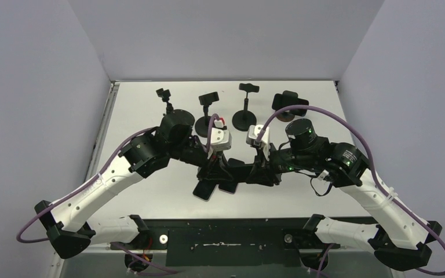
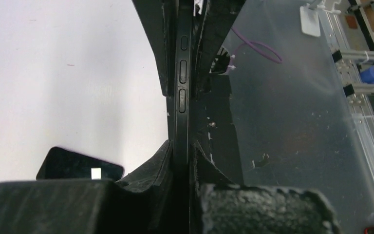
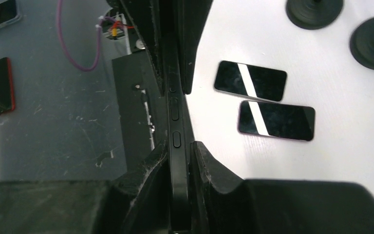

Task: Remove the phone from the phone stand

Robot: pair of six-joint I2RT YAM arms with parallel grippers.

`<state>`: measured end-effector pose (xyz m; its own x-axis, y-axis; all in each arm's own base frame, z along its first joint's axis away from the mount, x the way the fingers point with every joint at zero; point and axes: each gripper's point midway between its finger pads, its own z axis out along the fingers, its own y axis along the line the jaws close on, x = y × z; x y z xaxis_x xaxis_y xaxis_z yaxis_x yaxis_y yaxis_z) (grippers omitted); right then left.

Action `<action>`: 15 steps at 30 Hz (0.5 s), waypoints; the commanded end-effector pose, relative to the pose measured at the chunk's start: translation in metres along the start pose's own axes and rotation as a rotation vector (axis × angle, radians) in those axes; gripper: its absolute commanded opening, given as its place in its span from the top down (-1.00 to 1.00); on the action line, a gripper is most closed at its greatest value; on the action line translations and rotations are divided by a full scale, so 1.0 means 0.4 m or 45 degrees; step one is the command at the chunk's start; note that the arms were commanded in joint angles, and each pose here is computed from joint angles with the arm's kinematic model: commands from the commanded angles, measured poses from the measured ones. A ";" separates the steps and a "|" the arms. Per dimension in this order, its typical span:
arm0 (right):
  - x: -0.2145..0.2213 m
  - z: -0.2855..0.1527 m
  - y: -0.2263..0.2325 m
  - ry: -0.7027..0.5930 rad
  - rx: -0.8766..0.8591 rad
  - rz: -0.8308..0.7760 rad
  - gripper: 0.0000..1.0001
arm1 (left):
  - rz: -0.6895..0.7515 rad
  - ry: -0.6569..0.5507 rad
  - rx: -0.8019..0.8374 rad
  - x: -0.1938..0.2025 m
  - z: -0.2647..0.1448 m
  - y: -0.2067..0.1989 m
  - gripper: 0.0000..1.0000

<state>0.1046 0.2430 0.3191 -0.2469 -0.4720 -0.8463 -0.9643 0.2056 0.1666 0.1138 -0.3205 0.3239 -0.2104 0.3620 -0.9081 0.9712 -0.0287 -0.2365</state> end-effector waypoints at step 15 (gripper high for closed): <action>-0.164 -0.045 0.066 -0.412 -0.103 -0.071 -0.78 | 0.099 -0.435 0.040 -0.127 -0.058 -0.053 1.00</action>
<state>0.0918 0.2562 0.3608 -0.1872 -0.3015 -0.9349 -0.9804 0.1174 0.1585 0.1060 -0.3167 0.3175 -0.2587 0.2595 -0.9304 0.9597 -0.0403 -0.2781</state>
